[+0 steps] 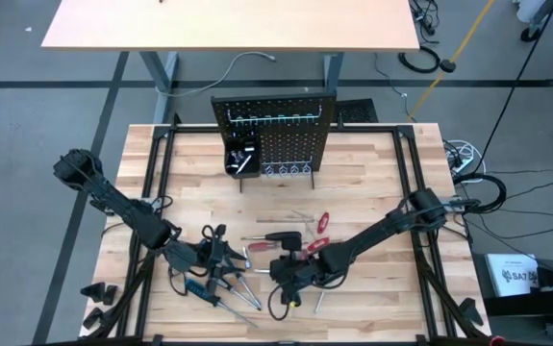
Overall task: Hang tools onto peg board
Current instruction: Put the extension bar into the black bin on the pegboard
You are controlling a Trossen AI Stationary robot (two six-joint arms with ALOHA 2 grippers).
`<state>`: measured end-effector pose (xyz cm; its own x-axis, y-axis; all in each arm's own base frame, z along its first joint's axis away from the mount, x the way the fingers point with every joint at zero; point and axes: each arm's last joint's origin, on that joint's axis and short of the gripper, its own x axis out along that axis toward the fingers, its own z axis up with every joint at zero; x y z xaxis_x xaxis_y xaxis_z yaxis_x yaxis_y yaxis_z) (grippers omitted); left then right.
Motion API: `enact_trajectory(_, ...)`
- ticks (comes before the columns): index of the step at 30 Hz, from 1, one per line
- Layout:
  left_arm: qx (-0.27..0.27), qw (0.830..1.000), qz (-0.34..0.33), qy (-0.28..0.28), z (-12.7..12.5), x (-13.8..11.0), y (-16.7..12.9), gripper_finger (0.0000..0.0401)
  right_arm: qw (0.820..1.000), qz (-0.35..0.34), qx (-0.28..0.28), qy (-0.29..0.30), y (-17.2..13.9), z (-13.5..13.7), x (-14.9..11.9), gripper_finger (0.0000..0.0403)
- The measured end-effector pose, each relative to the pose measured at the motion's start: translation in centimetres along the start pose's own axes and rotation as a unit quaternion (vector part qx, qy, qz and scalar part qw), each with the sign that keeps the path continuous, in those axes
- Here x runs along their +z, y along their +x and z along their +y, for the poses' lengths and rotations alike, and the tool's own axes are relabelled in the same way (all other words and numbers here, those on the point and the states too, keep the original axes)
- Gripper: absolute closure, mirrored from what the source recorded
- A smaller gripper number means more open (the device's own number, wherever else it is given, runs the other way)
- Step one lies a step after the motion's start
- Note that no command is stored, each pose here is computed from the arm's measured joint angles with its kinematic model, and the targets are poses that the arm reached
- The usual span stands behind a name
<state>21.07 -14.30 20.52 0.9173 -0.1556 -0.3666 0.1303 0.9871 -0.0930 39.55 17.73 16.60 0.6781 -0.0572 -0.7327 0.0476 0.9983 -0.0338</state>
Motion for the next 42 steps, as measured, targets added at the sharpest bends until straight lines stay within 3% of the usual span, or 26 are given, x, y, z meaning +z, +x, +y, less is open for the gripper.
enact_trajectory(14, -0.010, 0.999, -0.030, 0.028, -0.2, 0.5, 0.3, 0.0264, 0.999, -0.040, -0.018, -0.010, -4.2, 0.1, 1.7, 0.0353)
enact_trajectory(19, -0.012, 0.996, -0.052, 0.071, -0.5, 0.5, 1.0, 0.0264, 0.997, -0.071, -0.007, -0.019, -4.5, 0.1, 2.5, 0.0353)
enact_trajectory(42, 0.006, 0.996, -0.038, 0.082, 0.2, -0.8, 3.3, 0.0264, 0.992, -0.122, -0.016, -0.027, -4.3, -0.8, 3.9, 0.0353)
